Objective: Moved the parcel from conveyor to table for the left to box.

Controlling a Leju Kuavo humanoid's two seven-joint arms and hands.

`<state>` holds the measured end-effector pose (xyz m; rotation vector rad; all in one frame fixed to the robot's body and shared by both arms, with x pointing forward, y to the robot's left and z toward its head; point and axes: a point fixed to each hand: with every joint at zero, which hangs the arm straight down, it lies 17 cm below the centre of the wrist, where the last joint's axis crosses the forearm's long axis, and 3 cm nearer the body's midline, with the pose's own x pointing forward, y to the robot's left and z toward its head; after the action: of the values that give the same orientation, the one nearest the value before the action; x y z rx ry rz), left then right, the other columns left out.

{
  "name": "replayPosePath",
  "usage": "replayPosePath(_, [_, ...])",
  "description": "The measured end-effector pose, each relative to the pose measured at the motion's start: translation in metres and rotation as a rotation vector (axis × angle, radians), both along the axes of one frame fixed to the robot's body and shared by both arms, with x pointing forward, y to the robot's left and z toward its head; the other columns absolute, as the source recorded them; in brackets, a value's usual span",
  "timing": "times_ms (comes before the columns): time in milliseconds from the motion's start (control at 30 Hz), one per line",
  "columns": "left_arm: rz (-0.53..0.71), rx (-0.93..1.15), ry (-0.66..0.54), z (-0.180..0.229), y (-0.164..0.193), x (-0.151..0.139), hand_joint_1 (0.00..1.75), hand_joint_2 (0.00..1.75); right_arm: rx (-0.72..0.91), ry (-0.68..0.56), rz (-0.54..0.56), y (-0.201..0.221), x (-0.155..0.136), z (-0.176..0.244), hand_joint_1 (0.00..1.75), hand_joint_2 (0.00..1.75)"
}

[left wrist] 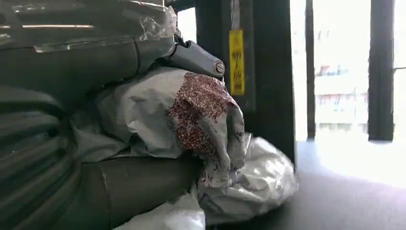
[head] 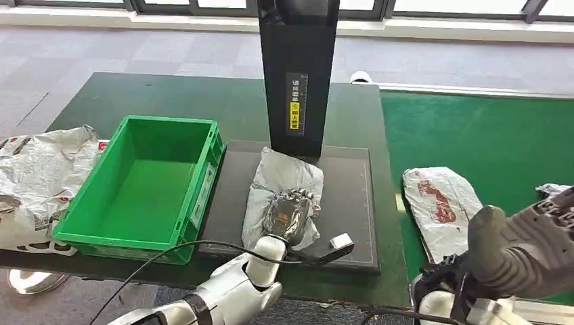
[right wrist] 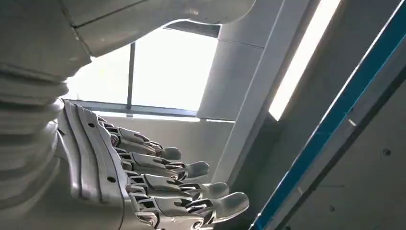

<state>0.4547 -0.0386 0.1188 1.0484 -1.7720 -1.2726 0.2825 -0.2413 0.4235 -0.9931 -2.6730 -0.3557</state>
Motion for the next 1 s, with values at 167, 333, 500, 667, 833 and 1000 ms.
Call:
replayPosePath(167, [0.059,-0.211,-0.19,0.093,0.039,0.016,1.75,1.75,0.008,0.0,0.003,-0.001,0.0,-0.001,0.0,1.75])
replayPosePath(333, [0.176,-0.321,-0.258,0.128,0.092,0.026,1.75,1.75,0.008,0.001,0.002,-0.002,0.0,-0.001,0.0,1.75])
replayPosePath(500, [0.219,-0.36,-0.298,0.144,0.116,0.024,1.75,1.75,0.008,0.001,0.002,-0.002,0.0,-0.001,0.0,1.75])
replayPosePath(667, [0.262,-0.387,-0.485,0.205,0.17,0.014,1.75,1.75,0.014,0.005,0.0,-0.004,0.001,-0.002,0.0,1.75])
replayPosePath(833, [0.189,-0.354,-0.739,0.279,0.199,-0.019,1.75,1.75,0.017,0.018,-0.012,-0.008,0.003,-0.006,0.0,1.75])
replayPosePath(1000, [0.276,-0.395,-0.827,0.308,0.238,-0.031,1.75,1.75,0.011,0.033,-0.027,-0.011,0.003,-0.01,0.0,1.75])
